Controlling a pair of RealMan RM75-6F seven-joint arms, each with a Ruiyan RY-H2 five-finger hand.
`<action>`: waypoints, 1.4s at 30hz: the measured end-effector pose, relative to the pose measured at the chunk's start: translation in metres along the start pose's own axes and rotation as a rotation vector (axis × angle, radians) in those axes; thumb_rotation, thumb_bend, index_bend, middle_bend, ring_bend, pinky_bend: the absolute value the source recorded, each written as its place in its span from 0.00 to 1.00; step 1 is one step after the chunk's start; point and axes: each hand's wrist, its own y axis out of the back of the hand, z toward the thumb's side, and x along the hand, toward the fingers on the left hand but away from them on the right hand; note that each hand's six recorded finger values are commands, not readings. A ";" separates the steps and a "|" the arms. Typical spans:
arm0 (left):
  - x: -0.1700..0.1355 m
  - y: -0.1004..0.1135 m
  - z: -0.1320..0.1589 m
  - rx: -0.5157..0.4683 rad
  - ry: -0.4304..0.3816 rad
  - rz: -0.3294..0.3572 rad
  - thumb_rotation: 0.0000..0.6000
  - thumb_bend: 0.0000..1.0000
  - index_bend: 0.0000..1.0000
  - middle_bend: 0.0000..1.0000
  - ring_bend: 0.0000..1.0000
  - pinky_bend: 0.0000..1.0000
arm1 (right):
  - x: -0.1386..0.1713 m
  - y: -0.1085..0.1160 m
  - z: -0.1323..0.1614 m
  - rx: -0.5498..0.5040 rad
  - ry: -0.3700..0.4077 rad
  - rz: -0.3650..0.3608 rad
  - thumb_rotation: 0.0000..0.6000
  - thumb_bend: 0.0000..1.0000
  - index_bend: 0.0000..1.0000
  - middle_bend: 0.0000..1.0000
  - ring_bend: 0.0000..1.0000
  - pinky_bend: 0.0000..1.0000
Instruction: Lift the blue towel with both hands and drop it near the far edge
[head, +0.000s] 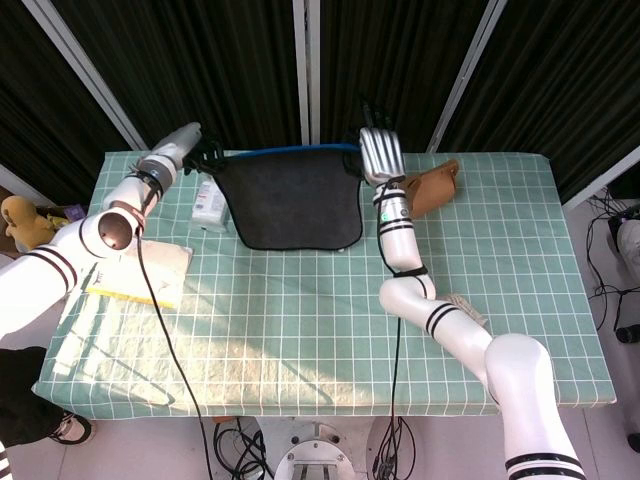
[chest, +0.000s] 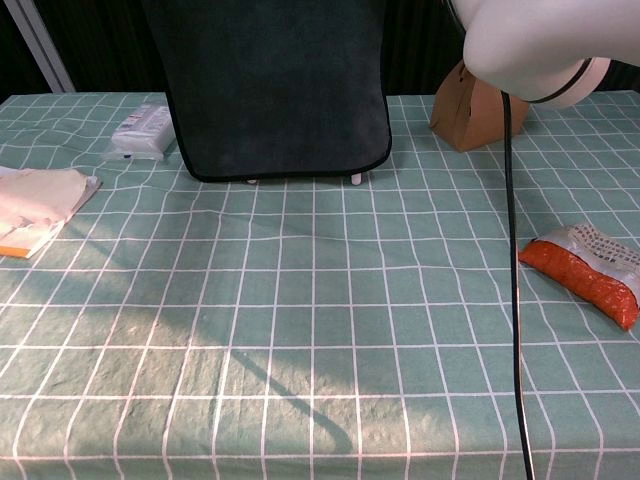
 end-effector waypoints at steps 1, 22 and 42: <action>0.002 0.001 0.000 -0.003 0.004 0.000 1.00 0.48 0.81 0.74 0.70 0.78 | -0.003 0.001 0.000 0.002 -0.007 -0.002 1.00 0.58 1.00 0.00 0.00 0.00; 0.015 0.014 0.007 -0.025 -0.021 0.151 0.88 0.11 0.00 0.00 0.10 0.21 | -0.026 -0.011 -0.015 0.122 -0.118 0.147 1.00 0.06 0.00 0.00 0.00 0.00; -0.151 -0.023 -0.124 0.441 -0.076 0.654 0.41 0.10 0.04 0.09 0.09 0.17 | 0.175 0.064 -0.101 0.178 0.041 0.043 1.00 0.18 0.00 0.00 0.00 0.00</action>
